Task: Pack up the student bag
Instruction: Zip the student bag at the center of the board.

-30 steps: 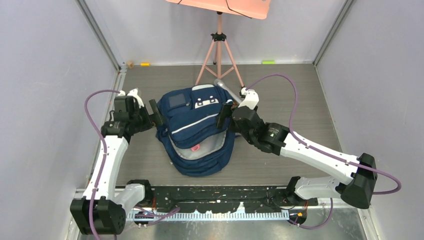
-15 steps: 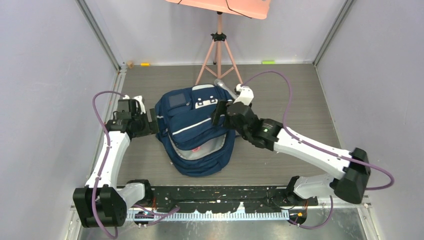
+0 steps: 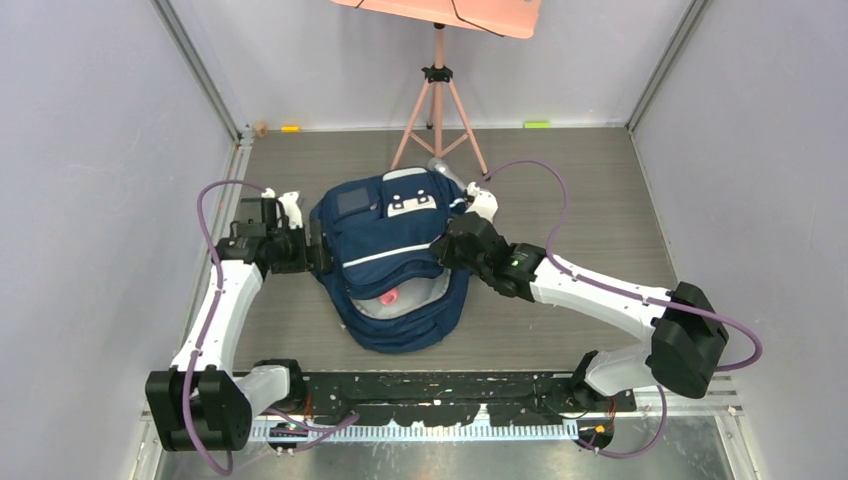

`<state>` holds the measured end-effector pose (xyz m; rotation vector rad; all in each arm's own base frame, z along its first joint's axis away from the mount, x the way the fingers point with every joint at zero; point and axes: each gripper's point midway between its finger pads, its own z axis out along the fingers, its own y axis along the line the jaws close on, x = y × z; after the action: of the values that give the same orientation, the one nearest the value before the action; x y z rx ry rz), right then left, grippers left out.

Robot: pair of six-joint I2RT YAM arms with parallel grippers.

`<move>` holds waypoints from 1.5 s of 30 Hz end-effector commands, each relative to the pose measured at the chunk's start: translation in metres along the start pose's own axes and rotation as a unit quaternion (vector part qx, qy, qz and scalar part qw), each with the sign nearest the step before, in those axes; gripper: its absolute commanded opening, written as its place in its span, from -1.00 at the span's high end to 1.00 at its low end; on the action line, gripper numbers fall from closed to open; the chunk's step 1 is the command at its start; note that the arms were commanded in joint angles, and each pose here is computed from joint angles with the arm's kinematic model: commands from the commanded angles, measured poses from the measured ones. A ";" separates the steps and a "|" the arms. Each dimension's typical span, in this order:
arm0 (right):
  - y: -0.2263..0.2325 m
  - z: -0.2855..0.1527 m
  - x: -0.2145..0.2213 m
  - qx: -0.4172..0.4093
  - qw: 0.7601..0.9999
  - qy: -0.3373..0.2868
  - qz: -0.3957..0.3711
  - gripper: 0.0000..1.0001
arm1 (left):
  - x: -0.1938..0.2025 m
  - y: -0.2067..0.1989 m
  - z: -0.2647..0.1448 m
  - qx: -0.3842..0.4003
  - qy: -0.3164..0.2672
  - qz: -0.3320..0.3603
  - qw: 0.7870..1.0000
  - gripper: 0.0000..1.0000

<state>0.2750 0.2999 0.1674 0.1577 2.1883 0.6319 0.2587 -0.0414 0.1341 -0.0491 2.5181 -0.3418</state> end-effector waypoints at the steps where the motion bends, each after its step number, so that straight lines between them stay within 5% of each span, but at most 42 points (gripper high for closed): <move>1: -0.045 0.013 0.007 0.051 0.995 0.036 -0.078 0.96 | 0.000 -0.036 -0.007 0.074 -0.011 0.043 0.996 -0.47; 9: -0.080 0.020 -0.021 0.021 0.992 0.075 -0.096 0.99 | 0.005 -0.055 -0.011 0.108 -0.016 0.070 0.992 -0.36; 15: -0.079 0.024 -0.023 -0.022 0.992 0.100 -0.078 0.99 | 0.004 -0.049 -0.001 0.090 0.003 0.063 0.994 0.09; 19: -0.076 0.024 -0.028 -0.033 0.992 0.098 -0.070 0.99 | 0.007 -0.051 0.011 0.103 0.039 0.067 0.992 0.19; 34: -0.061 0.025 -0.027 -0.076 0.989 0.112 -0.062 0.99 | -0.009 -0.054 0.032 0.135 0.008 0.137 0.981 0.12; 45: -0.056 0.023 -0.021 -0.094 0.986 0.123 -0.057 0.99 | -0.010 -0.050 0.047 0.136 0.009 0.170 0.976 -0.20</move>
<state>0.3144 0.2609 0.1626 -0.1133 2.2779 0.8803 0.2747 -0.0949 0.1024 0.4122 2.5132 -0.5499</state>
